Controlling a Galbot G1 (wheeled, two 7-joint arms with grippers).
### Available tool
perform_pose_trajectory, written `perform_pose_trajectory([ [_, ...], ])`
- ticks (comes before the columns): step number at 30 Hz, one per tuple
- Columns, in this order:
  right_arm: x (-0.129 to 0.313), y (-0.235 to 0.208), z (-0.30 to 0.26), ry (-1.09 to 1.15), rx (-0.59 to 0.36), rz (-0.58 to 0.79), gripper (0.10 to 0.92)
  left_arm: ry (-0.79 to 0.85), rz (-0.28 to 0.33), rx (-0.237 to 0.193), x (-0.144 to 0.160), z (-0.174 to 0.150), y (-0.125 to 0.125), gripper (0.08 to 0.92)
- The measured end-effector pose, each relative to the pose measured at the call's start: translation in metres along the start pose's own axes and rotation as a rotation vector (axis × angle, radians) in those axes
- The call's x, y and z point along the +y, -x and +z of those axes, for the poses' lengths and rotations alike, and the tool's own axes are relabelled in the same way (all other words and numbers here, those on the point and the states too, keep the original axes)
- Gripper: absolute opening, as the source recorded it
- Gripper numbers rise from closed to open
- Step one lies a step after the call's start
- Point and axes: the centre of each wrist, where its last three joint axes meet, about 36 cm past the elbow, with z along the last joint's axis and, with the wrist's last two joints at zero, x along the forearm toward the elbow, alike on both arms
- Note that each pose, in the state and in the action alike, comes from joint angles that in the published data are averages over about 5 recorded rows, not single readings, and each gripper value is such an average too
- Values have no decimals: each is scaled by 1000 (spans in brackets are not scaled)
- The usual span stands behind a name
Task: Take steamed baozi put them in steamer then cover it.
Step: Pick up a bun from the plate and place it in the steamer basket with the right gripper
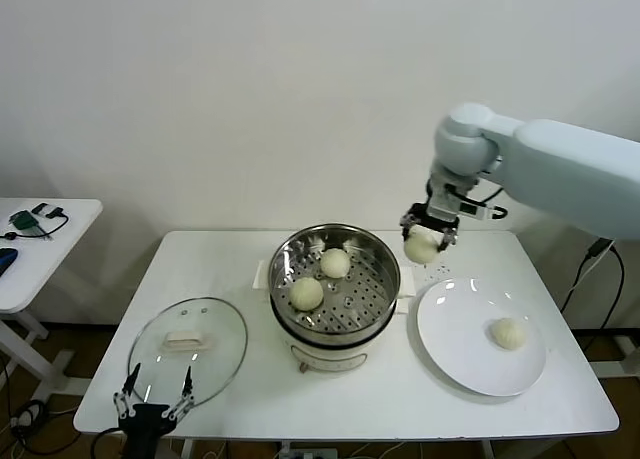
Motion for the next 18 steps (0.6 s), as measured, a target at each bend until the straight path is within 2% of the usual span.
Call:
perform_pose_trajectory([
  [8,-64,39,-42,-198,-37,-38,670,0,-3,-2,2,-2,1,823],
  [18,-103,88,-83,-332,-101,-63,670,2,1,2,2,0,1,823],
])
